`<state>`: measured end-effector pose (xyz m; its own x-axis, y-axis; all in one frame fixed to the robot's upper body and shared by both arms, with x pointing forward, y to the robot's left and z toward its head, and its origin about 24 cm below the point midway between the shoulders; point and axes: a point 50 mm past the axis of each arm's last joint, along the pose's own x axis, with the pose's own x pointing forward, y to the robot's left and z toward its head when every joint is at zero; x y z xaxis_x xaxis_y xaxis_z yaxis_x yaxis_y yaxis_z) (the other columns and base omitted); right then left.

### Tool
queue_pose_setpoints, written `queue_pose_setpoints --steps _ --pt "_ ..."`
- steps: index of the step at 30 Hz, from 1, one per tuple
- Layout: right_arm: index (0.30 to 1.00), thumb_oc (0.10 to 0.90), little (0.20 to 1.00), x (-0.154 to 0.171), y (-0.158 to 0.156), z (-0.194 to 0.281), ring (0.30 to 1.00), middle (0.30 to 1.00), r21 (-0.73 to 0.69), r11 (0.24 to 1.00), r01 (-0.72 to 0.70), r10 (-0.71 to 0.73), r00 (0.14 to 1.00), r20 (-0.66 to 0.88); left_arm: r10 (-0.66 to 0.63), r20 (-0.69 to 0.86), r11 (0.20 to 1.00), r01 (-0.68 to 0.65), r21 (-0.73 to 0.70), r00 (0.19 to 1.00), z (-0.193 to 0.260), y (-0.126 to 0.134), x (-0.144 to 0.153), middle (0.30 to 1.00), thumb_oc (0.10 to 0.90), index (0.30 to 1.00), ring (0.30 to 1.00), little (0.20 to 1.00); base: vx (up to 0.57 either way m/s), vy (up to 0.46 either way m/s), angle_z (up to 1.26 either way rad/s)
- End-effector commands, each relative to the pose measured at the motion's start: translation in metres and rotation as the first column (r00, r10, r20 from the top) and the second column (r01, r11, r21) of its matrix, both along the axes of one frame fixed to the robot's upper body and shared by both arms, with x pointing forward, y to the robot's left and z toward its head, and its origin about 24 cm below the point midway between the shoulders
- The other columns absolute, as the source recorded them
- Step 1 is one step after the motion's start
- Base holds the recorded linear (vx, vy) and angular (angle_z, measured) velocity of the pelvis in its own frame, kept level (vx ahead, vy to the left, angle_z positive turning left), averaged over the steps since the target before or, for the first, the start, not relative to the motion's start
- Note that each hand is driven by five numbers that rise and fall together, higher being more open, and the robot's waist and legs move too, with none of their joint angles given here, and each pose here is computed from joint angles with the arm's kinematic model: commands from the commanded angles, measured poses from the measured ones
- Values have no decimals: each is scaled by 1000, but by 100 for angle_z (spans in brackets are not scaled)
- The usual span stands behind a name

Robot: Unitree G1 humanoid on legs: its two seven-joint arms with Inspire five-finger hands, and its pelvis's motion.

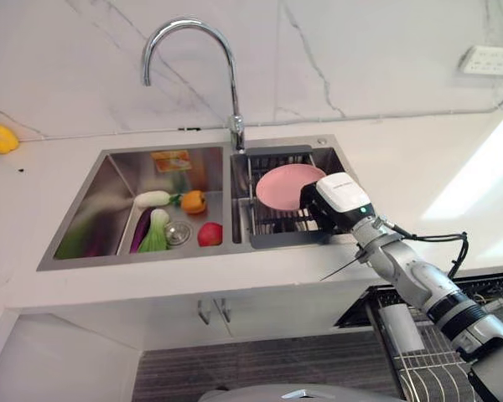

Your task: Place the dishes in the dishwasher.

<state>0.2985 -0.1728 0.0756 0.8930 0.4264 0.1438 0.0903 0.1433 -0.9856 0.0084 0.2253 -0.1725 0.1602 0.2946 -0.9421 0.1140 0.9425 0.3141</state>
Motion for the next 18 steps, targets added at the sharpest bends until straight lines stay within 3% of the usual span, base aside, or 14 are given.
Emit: queue_pose_setpoints --steps 1,6,10,18 --pt "300 400 300 11 1 58 300 300 225 974 -5 -56 963 264 -105 -11 993 105 52 994 1 6 14 900 800 900 900 900 0 0 0" --pt "300 400 300 6 0 62 300 300 359 933 -5 -105 952 287 -105 -11 993 105 60 994 1 5 13 900 800 900 900 900 -6 -4 -6" --pt "300 400 300 4 -3 53 300 300 503 863 34 -162 964 212 -93 -16 994 94 64 996 1 4 10 900 800 900 900 900 -2 1 -3" --pt "300 400 300 2 -9 46 300 300 515 854 69 -180 969 168 -92 -18 993 93 66 996 1 6 8 900 800 900 900 900 0 0 0"
